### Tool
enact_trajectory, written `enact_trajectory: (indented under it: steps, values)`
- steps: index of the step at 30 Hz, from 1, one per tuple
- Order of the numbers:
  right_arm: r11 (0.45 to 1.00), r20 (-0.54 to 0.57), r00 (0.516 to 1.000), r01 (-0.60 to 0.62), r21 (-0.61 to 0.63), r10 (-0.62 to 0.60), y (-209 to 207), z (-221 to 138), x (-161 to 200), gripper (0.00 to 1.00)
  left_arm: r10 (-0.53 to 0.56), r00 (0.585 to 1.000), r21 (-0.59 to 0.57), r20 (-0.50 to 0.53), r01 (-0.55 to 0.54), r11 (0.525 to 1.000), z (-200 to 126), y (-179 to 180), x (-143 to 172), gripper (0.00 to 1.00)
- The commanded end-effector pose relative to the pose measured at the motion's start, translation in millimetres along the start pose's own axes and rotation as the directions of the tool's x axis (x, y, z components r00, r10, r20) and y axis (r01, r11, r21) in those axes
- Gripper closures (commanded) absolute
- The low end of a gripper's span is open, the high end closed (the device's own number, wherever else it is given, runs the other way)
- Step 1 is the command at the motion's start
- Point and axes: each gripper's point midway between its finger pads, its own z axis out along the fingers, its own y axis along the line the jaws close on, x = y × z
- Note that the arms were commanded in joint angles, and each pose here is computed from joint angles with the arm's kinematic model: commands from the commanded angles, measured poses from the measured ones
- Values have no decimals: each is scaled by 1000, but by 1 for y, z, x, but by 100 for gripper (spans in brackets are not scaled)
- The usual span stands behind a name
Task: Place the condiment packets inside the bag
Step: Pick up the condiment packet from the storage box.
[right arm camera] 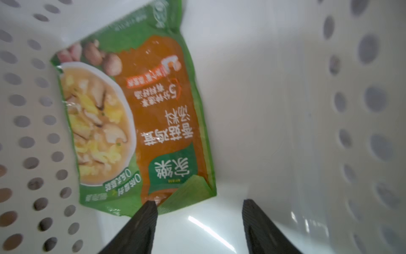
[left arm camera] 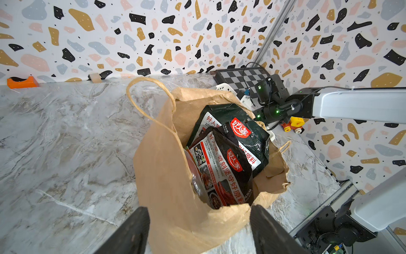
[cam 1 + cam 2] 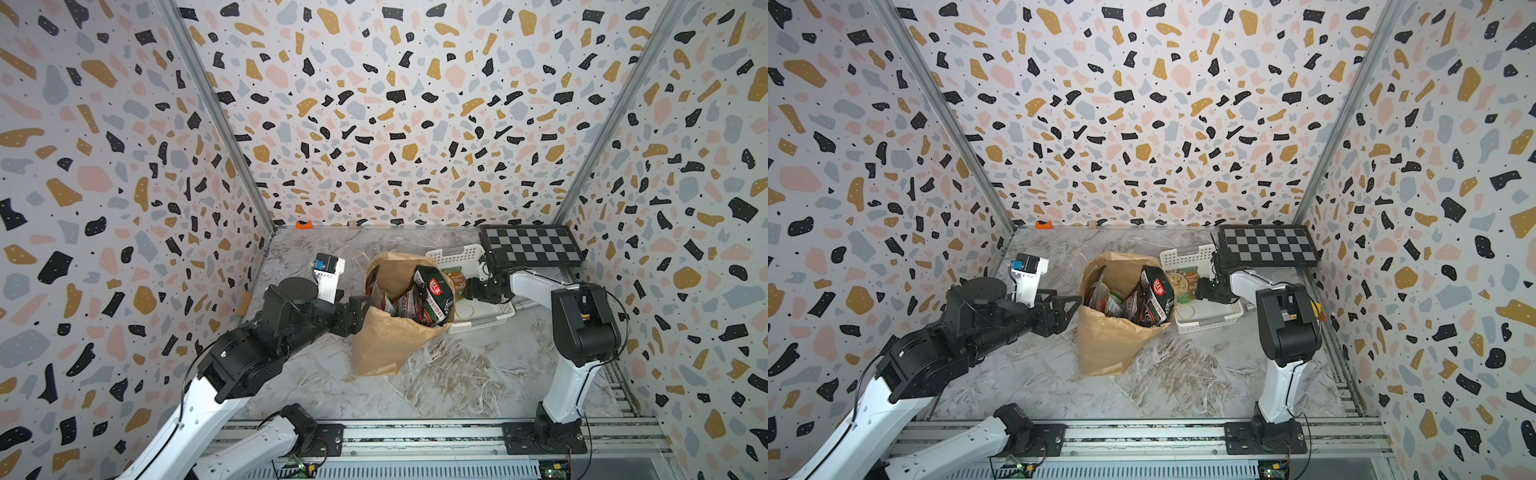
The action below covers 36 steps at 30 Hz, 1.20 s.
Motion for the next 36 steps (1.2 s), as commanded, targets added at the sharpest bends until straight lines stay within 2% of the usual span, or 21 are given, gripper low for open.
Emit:
enact_trajectory:
  steps: [1, 6, 11, 14, 16, 19, 21, 22, 26, 31, 36]
  values:
    - [989, 44, 990, -129, -72, 132, 14, -1, -11, 33, -1, 999, -14, 36, 2, 1000, -1, 3, -6, 25]
    - [949, 89, 955, -266, -172, 284, 20, 21, -21, 37, 6, 1000, -25, 29, -5, 1000, 1, 5, -3, 25]
    - [871, 101, 894, -392, -297, 437, 27, 42, -32, 48, 25, 999, -49, 28, -23, 999, -1, 10, -1, 25]
    - [826, 141, 857, -414, -383, 495, 31, 46, -44, 57, 37, 999, -66, 32, -35, 997, -4, 13, -2, 25]
    - [797, 150, 846, -403, -450, 512, 38, 48, -52, 63, 42, 999, -75, 32, -40, 996, -5, 15, -1, 25]
    - [751, 160, 838, -362, -552, 522, 50, 45, -61, 79, 48, 998, -86, 28, -46, 995, -5, 17, 0, 25]
    - [740, 184, 835, -332, -585, 519, 53, 40, -65, 94, 51, 998, -94, 25, -48, 994, -5, 18, 1, 25]
    - [746, 199, 838, -313, -588, 509, 54, 36, -65, 100, 51, 998, -94, 27, -48, 994, -5, 19, 1, 25]
    - [825, 285, 867, -218, -521, 409, 54, 12, -66, 100, 50, 998, -93, 29, -48, 995, -5, 18, 0, 25]
    - [927, 388, 895, -68, -370, 220, 55, -42, -68, 100, 49, 998, -93, 37, -45, 995, -5, 17, -3, 23]
    - [974, 382, 922, 34, -225, 56, 53, -95, -52, 100, 43, 999, -86, 32, -40, 996, 0, 16, -2, 22]
